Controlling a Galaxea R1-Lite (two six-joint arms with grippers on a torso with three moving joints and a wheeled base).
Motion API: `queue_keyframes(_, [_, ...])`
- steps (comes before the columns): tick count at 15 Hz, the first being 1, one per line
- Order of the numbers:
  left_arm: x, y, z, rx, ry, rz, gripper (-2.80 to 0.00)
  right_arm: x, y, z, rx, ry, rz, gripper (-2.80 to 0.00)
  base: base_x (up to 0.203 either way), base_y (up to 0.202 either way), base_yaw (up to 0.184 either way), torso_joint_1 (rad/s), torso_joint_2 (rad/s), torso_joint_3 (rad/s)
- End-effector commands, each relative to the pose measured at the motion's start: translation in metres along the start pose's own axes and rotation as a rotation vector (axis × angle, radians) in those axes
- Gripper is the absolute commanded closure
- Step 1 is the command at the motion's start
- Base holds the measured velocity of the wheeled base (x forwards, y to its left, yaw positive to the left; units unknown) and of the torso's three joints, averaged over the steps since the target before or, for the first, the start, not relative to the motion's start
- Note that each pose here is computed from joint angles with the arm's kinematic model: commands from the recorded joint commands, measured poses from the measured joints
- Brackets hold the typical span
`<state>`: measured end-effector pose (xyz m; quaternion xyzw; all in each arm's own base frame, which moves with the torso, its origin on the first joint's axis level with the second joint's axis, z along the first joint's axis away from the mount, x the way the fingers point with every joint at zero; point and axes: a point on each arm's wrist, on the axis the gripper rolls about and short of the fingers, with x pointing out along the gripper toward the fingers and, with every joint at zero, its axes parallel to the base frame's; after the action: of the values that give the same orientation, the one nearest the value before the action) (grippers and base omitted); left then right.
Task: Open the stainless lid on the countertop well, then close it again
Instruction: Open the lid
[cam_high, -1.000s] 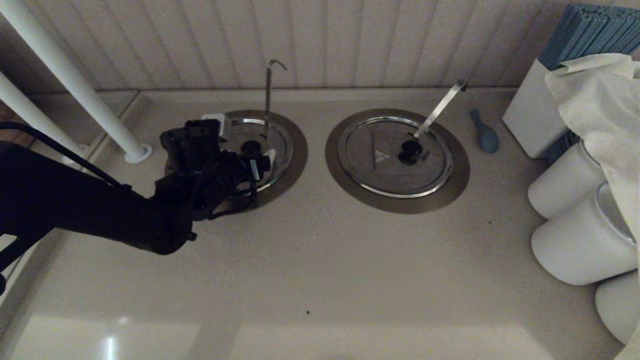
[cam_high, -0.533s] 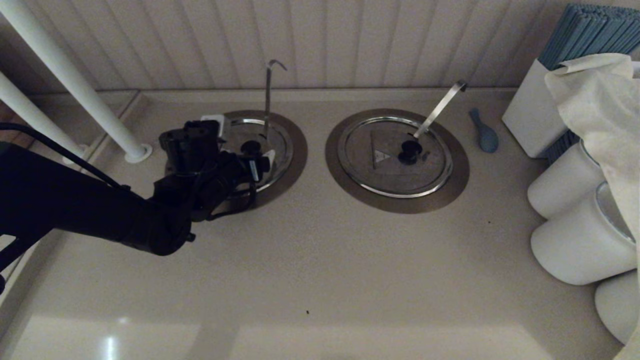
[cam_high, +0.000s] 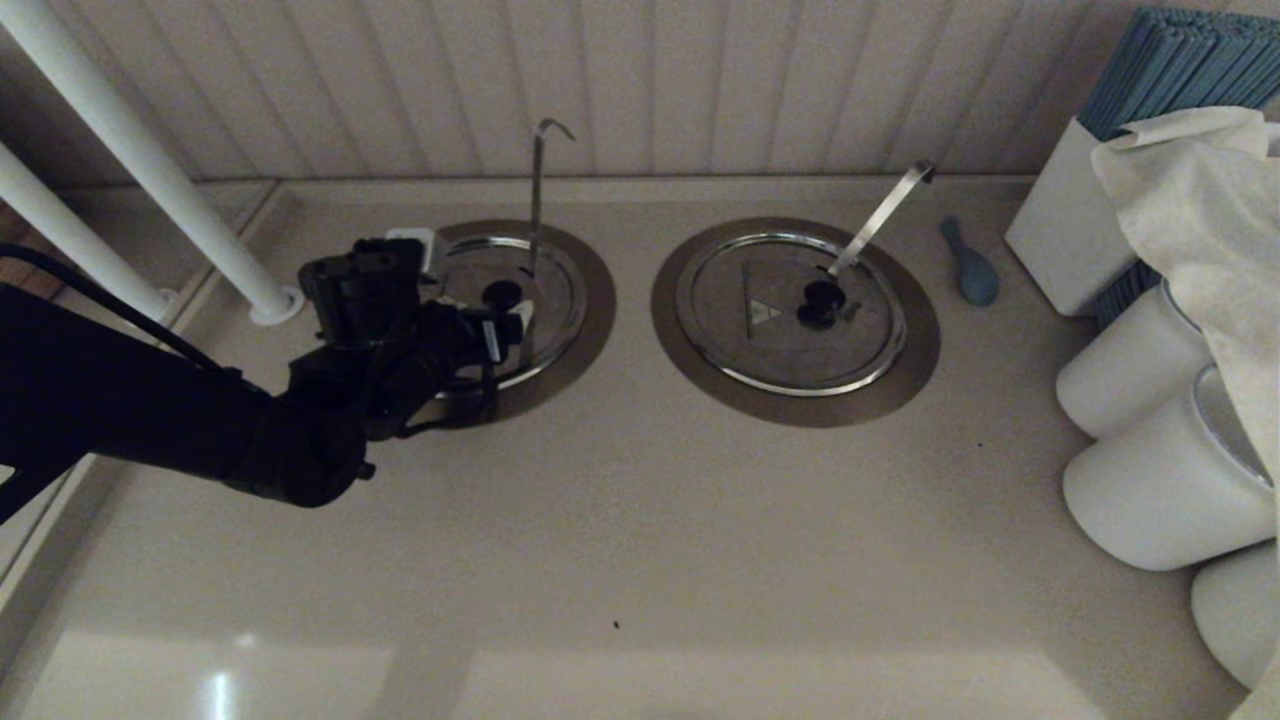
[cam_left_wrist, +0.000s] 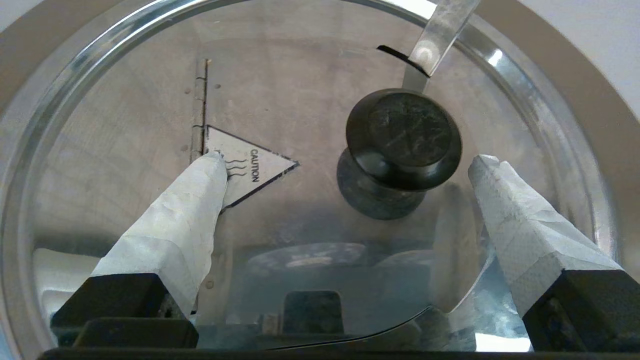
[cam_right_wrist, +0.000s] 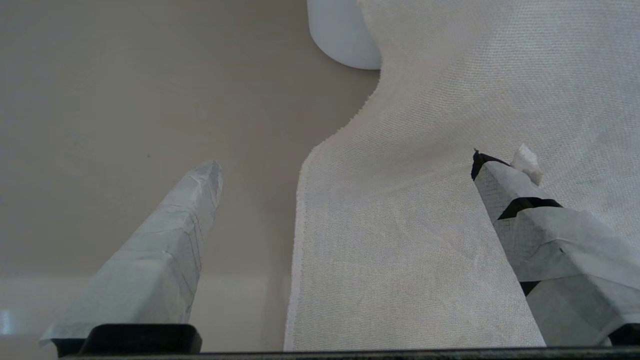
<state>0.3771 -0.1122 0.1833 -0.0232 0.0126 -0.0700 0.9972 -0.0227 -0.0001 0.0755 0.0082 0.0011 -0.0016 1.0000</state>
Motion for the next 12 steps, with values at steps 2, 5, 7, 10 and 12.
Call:
queue_keyframes(2, [0.001, 0.0, -0.005, 0.004, 0.01, 0.0, -2.8, 0.0, 0.0, 0.0, 0.001, 0.001, 0.0, -2.8, 0.0, 0.0, 0.0, 0.0, 0.0, 0.0])
queue_keyframes(5, [0.005, -0.003, -0.008, 0.005, 0.014, -0.007, -2.8, 0.0, 0.0, 0.0, 0.001, 0.001, 0.0, -2.8, 0.0, 0.0, 0.0, 0.0, 0.0, 0.0])
queue_keyframes(7, [0.006, -0.006, -0.007, 0.002, 0.009, -0.012, -2.8, 0.0, 0.0, 0.0, 0.001, 0.001, 0.0, -2.8, 0.0, 0.0, 0.0, 0.0, 0.0, 0.0])
queue_keyframes(10, [0.01, -0.01, -0.006, -0.003, -0.003, -0.016, -2.8, 0.0, 0.0, 0.0, 0.001, 0.001, 0.0, -2.8, 0.0, 0.0, 0.0, 0.0, 0.0, 0.0])
queue_keyframes(12, [0.011, -0.009, -0.006, 0.001, -0.004, -0.004, -2.8, 0.0, 0.0, 0.0, 0.001, 0.001, 0.0, -2.8, 0.0, 0.0, 0.0, 0.0, 0.0, 0.0])
